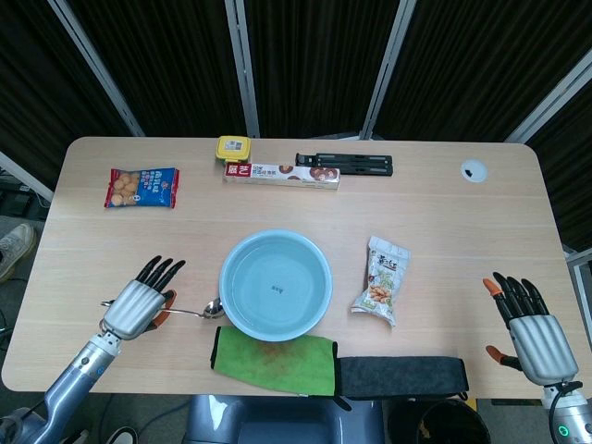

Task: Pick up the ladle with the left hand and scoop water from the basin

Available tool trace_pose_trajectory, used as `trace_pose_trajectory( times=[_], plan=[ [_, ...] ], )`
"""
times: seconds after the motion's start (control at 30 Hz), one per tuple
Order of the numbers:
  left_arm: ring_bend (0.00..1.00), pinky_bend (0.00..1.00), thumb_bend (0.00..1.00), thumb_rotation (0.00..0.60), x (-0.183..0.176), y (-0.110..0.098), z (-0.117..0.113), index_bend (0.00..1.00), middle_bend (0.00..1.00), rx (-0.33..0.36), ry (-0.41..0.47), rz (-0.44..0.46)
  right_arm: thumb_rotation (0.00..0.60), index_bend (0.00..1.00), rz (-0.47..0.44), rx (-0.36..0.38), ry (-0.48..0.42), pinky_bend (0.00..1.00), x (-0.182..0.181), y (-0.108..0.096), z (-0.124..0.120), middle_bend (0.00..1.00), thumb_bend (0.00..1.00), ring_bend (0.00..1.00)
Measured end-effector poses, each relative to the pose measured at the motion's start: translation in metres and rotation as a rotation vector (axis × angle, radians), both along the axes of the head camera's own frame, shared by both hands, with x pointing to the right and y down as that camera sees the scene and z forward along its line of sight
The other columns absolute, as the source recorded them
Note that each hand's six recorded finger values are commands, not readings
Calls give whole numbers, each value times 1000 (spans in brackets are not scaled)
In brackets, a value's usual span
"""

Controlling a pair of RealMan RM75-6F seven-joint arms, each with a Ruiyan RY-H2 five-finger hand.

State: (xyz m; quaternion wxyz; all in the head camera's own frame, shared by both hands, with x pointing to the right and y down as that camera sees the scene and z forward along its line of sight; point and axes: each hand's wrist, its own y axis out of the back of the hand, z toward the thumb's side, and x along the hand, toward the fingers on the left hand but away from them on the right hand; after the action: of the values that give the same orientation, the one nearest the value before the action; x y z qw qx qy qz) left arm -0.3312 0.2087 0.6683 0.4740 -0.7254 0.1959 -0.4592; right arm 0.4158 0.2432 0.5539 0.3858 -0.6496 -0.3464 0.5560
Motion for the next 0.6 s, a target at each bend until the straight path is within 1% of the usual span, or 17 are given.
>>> trace_pose_trajectory(
  times=[0.2,0.3,0.43,0.53,0.6],
  plan=[
    [0,0,407,600,7,9,-23,604,0,-2,43,31,600,0,-9,3,-9,0,-3,1,-2,0,0,0],
    [0,0,407,600,14,17,-39,605,0,-37,80,59,600,0,-11,9,-19,0,-2,4,-5,0,0,0],
    [0,0,406,600,27,24,-68,618,0,-86,130,100,600,0,-19,16,-34,0,-2,6,-10,0,0,0],
    [0,0,410,600,37,23,-86,637,0,-90,156,131,600,0,-22,19,-45,0,-2,8,-14,0,0,0],
    [0,0,428,600,44,20,-93,653,0,-85,170,143,600,0,-20,22,-51,0,0,9,-16,0,0,0]
  ],
)
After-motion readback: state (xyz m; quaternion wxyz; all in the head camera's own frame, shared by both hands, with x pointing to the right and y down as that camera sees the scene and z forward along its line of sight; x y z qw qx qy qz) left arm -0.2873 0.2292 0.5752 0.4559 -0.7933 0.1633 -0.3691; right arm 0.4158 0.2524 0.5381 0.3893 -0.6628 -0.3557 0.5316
